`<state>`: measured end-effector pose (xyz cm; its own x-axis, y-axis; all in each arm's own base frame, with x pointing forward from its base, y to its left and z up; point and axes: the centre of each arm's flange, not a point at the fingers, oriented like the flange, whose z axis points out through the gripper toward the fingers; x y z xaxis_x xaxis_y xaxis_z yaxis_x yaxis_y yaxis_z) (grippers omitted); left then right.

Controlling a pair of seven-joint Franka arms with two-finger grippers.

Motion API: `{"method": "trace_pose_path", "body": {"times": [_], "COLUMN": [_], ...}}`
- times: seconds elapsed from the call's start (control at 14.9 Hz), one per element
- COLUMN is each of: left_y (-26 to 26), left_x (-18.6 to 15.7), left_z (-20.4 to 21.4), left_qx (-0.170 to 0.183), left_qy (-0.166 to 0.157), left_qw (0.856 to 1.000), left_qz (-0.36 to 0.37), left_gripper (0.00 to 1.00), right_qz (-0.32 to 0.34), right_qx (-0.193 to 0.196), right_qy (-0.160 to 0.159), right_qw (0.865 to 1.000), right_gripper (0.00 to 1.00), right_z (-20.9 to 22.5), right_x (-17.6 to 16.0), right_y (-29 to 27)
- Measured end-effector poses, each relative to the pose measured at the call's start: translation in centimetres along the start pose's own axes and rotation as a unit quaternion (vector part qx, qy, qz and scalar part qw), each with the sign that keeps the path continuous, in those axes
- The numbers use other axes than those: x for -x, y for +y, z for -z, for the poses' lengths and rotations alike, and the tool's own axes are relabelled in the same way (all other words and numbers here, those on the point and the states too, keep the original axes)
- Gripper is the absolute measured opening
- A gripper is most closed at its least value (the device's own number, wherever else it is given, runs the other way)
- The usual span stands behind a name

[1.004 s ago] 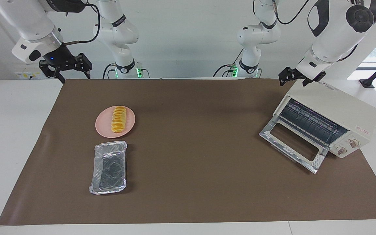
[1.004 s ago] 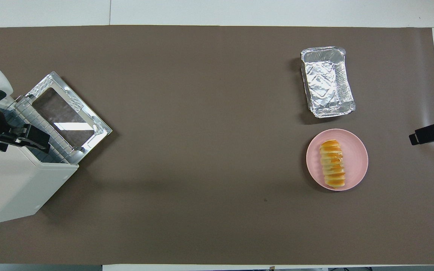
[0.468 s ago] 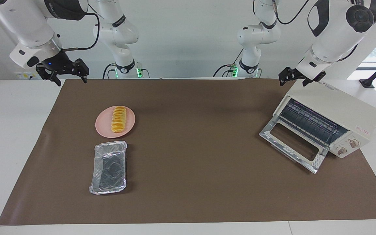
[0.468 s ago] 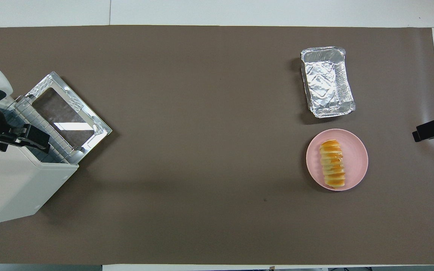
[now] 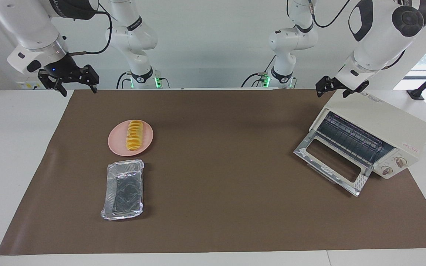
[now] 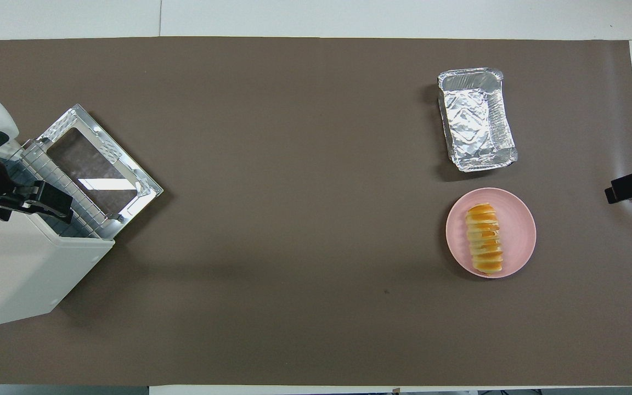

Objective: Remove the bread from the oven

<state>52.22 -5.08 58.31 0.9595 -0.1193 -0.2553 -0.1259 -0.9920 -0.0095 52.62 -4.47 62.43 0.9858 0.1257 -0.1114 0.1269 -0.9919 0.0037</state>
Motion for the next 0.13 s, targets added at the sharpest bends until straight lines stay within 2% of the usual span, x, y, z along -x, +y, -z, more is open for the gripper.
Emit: {"method": "trace_pose_path", "body": {"times": [0.13], "left_y": [0.0], "left_x": [0.0], "left_z": [0.0], "left_qx": [0.0], "left_qy": [0.0], "left_qw": [1.0], "left_qz": [0.0], "left_gripper": [1.0], "right_qz": [0.0], "right_qx": [0.0], "right_qy": [0.0], "right_qw": [1.0], "right_gripper": [1.0], "right_z": [0.0], "right_x": [0.0], "right_y": [0.0]}}
